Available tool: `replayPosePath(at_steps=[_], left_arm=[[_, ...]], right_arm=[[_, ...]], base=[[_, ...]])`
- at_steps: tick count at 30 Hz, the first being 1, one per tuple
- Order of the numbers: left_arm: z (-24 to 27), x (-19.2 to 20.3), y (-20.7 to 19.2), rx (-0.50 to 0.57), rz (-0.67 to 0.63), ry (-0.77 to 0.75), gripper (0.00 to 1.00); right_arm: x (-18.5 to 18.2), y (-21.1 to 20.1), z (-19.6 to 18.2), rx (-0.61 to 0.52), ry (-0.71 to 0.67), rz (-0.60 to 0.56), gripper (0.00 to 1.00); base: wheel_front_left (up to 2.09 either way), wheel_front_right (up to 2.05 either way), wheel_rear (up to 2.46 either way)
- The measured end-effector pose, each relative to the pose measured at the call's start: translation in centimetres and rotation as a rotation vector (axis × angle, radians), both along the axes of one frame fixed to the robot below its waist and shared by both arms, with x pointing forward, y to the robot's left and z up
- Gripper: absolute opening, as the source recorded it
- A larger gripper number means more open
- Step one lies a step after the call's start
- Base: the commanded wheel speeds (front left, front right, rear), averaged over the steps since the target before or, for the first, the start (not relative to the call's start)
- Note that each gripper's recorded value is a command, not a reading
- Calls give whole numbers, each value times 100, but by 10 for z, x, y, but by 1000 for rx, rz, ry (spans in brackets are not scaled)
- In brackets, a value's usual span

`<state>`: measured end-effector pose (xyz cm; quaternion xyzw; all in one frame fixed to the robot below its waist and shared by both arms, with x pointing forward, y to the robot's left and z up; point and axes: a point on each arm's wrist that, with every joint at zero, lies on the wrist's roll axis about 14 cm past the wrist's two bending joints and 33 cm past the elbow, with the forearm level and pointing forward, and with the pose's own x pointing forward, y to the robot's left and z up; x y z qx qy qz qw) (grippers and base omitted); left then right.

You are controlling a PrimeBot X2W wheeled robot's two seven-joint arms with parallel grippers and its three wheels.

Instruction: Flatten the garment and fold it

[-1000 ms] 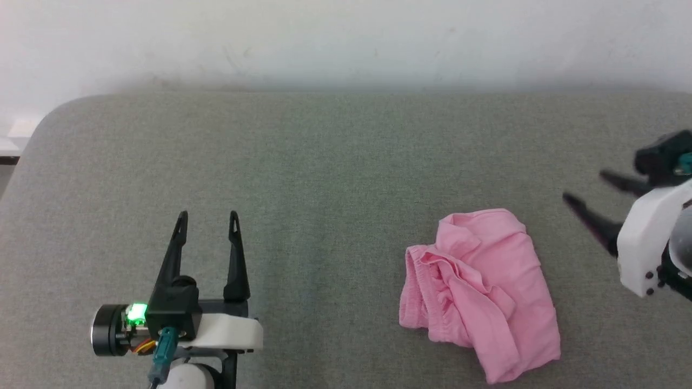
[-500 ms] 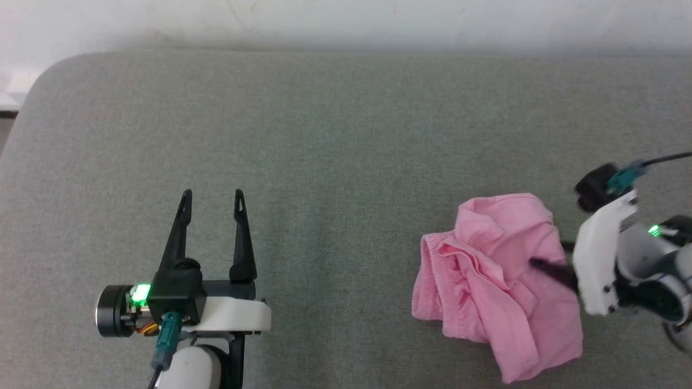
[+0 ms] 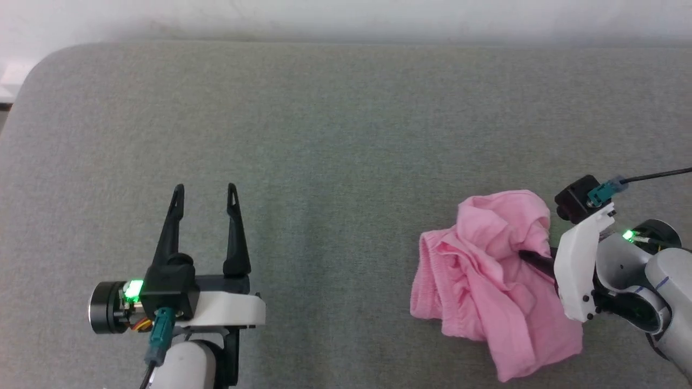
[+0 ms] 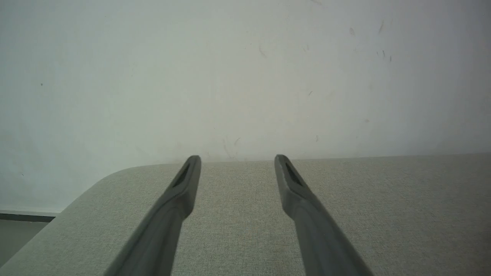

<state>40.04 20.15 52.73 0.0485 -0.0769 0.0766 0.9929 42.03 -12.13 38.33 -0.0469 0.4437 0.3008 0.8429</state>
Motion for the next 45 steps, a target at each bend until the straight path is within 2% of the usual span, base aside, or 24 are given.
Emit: replayPosePath(at_steps=[4,11,15,18,25,30,35,40,43,45], left_arm=[[3,3,-7,-5,-22,-12,100],[7,17,-18,3,-57,-34,100],[9,32,-37,1,-118,-53,100],[5,44,-53,4,-170,-51,100],[-10,74,-87,23,-276,-51,100],[-28,95,-103,20,-325,-39,100],[-50,108,-112,8,-352,-12,100],[-69,117,-110,3,-344,13,100],[-80,116,-109,1,-340,38,100],[-82,115,-106,3,-332,47,100]], right_arm=[[-4,-3,19,-3,-83,38,0],[8,-24,80,-19,-287,58,0],[6,-62,95,-73,-320,-11,0],[7,-101,99,-124,-321,-106,0],[17,-179,88,-240,-293,-305,0],[23,-247,74,-424,-253,-409,0],[28,-304,66,-559,-221,-511,0],[32,-331,49,-632,-182,-560,0],[32,-330,27,-622,-143,-584,0],[33,-328,16,-599,-128,-611,72]], base=[[0,0,0],[0,0,0],[0,0,0],[0,0,0],[0,0,0],[0,0,0],[0,0,0],[0,0,0],[0,0,0],[0,0,0]])
